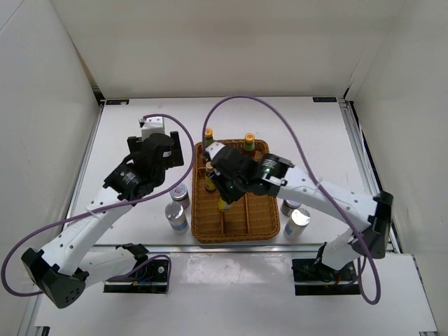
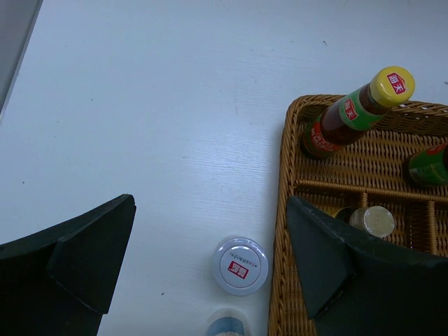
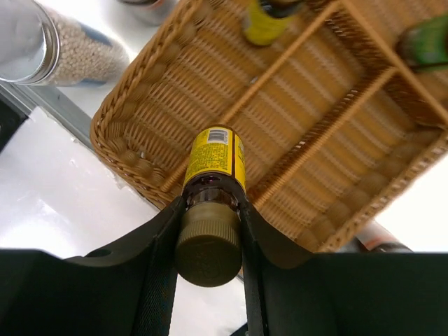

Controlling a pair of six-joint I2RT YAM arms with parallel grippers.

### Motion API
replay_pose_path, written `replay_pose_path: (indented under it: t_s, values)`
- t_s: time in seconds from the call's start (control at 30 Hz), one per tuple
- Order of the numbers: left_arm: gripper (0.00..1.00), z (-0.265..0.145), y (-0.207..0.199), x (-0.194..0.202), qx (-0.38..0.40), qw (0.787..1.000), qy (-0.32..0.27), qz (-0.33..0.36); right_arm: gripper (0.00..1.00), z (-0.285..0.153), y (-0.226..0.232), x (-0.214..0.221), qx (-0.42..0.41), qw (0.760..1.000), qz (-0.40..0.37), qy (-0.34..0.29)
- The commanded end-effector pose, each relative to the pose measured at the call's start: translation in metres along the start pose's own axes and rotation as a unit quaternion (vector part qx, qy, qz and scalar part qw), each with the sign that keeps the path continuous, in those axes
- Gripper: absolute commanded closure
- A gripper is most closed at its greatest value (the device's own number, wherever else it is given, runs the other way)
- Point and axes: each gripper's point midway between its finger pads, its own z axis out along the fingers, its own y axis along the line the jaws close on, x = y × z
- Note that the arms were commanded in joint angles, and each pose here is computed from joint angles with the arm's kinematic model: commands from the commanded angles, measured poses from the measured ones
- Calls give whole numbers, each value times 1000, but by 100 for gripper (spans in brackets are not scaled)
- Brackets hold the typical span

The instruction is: Organize the condiment bottles

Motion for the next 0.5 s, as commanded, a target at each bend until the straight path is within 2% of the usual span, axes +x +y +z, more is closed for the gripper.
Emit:
replay_pose_path:
  t_s: [0.0, 0.2, 0.47]
  values:
    - [0, 3, 8, 2, -16, 1000, 0, -1, 100, 4, 20, -36, -10, 998, 2, -54]
    - [0, 1, 16, 8, -20, 1000, 0, -3, 100, 42, 32, -39, -17, 999, -4, -44]
    - [0, 0, 35, 11, -42, 999, -3, 1, 100, 90, 50, -18, -42, 999, 0, 0]
